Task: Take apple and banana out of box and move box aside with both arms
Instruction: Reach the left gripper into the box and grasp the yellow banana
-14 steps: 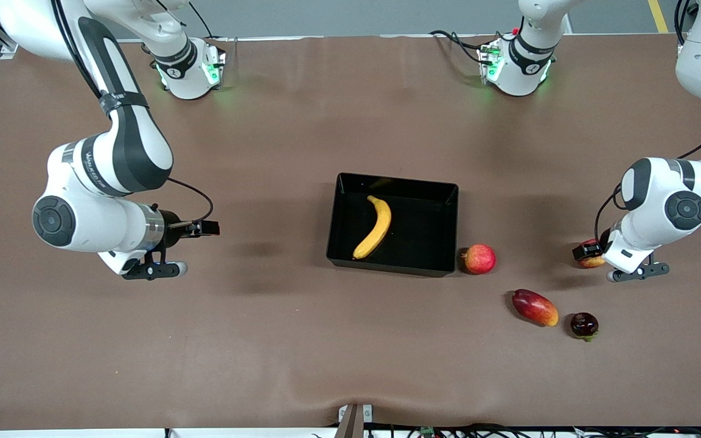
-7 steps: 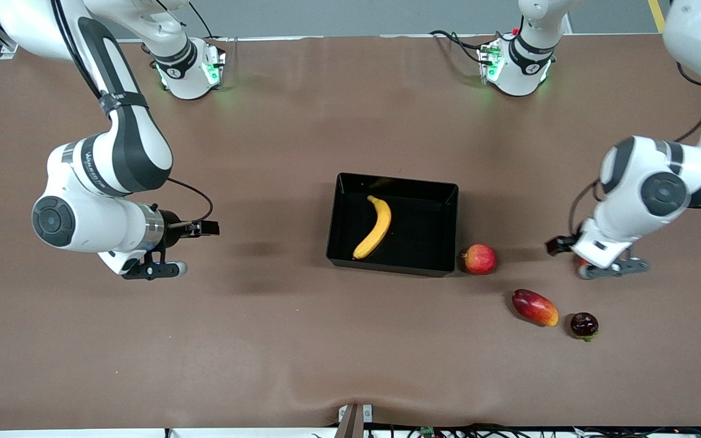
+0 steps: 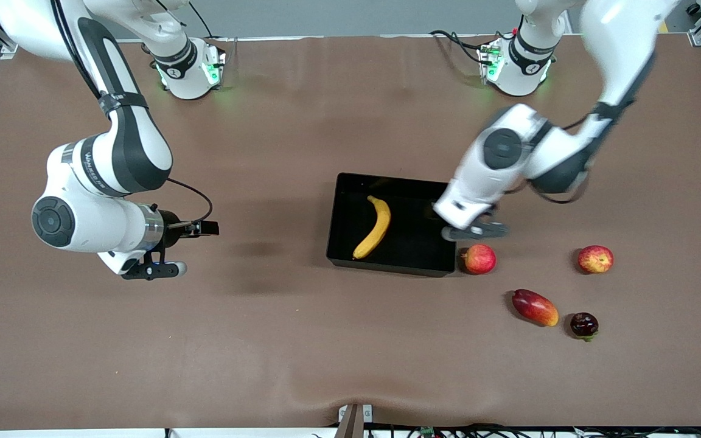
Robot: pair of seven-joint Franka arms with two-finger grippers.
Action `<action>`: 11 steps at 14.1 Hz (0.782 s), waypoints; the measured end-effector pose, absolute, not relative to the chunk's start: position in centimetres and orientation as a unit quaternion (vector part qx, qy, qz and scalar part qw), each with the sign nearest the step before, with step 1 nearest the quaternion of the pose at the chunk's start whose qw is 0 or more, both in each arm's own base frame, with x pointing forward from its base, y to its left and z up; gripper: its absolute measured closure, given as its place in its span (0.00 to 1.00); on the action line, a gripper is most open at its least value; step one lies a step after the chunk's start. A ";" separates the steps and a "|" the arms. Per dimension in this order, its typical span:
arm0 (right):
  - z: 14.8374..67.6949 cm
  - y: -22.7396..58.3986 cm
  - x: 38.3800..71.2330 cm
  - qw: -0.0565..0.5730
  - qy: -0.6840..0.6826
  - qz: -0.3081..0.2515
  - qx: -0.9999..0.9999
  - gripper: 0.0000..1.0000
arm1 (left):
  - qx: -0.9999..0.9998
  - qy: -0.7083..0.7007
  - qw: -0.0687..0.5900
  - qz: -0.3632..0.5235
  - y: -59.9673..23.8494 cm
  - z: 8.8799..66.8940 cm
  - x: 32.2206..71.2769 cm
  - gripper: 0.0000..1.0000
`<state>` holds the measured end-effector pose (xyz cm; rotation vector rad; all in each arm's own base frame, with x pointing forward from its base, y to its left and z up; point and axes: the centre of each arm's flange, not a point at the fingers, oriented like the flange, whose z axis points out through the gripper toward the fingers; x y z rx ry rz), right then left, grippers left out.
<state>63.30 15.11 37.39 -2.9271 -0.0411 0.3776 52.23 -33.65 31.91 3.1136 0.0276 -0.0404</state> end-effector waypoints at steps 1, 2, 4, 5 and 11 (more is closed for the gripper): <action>37.4 15.1 63.3 0.095 -0.014 0.127 -0.987 0.00 | 1.000 -0.001 0.023 -0.016 -36.1 31.8 51.5 0.00; 37.4 15.1 63.3 0.095 -0.014 0.127 -0.987 0.00 | 0.999 -0.013 0.030 -0.018 -38.1 31.5 51.1 0.00; 37.3 15.0 63.3 0.094 -0.012 0.128 -0.987 0.00 | 0.999 -0.030 0.035 -0.019 -41.6 30.1 50.6 0.00; 37.3 14.9 63.3 0.094 -0.011 0.128 -0.987 0.00 | 0.999 -0.028 0.033 -0.021 -43.2 28.9 50.4 0.00; 35.8 13.6 63.1 0.090 0.001 0.142 -0.986 0.00 | 1.000 -0.011 0.017 -0.007 -48.1 19.7 49.2 0.00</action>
